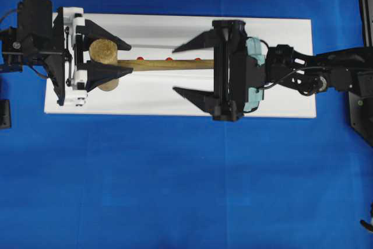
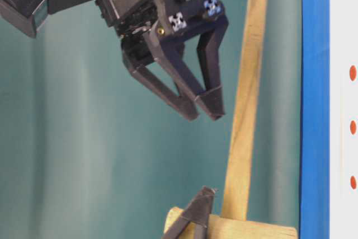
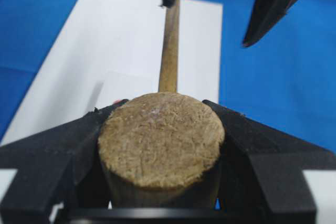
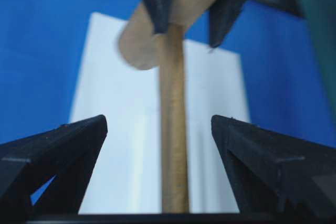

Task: Hit the mark with a hammer.
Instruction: 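Open the right gripper and regrasp the handle nearer its end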

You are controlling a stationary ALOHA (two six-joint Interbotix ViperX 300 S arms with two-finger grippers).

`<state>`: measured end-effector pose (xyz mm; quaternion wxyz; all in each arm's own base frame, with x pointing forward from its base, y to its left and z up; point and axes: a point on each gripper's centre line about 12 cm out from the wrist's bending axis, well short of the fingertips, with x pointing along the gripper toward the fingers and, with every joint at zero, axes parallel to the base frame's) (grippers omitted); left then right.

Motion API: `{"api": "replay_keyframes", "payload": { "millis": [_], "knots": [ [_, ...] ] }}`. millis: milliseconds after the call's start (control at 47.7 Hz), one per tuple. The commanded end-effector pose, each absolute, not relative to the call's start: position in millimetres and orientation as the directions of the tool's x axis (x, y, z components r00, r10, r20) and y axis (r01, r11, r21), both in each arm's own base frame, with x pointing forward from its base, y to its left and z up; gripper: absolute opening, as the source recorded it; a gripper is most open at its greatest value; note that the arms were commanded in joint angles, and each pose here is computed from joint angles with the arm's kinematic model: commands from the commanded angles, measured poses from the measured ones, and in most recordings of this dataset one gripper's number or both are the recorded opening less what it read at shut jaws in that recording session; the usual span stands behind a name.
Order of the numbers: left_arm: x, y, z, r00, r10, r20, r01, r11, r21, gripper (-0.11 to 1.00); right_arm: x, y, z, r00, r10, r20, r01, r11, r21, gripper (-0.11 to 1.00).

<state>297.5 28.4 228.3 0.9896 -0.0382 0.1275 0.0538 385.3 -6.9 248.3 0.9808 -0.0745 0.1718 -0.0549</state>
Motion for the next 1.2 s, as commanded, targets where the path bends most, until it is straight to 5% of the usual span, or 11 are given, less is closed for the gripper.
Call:
{"api": "replay_keyframes", "payload": {
  "millis": [0, 839, 944, 1175],
  "knots": [
    [301, 29, 241, 0.970, 0.098, -0.224, -0.108, 0.994, -0.033, 0.43, 387, -6, 266, 0.949, -0.129, -0.289, 0.093, 0.986, -0.137, 0.95],
    [307, 16, 247, 0.971, 0.054, -0.234, -0.056, 0.998, -0.001, 0.43, 414, -24, 217, 0.897, -0.165, -0.410, 0.133, 0.986, -0.105, 0.93],
    [306, 16, 244, 0.966, 0.055, -0.253, -0.057, 0.998, -0.001, 0.43, 413, -23, 216, 0.895, -0.158, -0.417, 0.127, 0.987, -0.103, 0.78],
    [307, 16, 244, 0.966, 0.053, -0.252, -0.056, 0.998, -0.002, 0.43, 413, -22, 216, 0.894, -0.148, -0.424, 0.117, 0.988, -0.099, 0.13]
  ]
}}
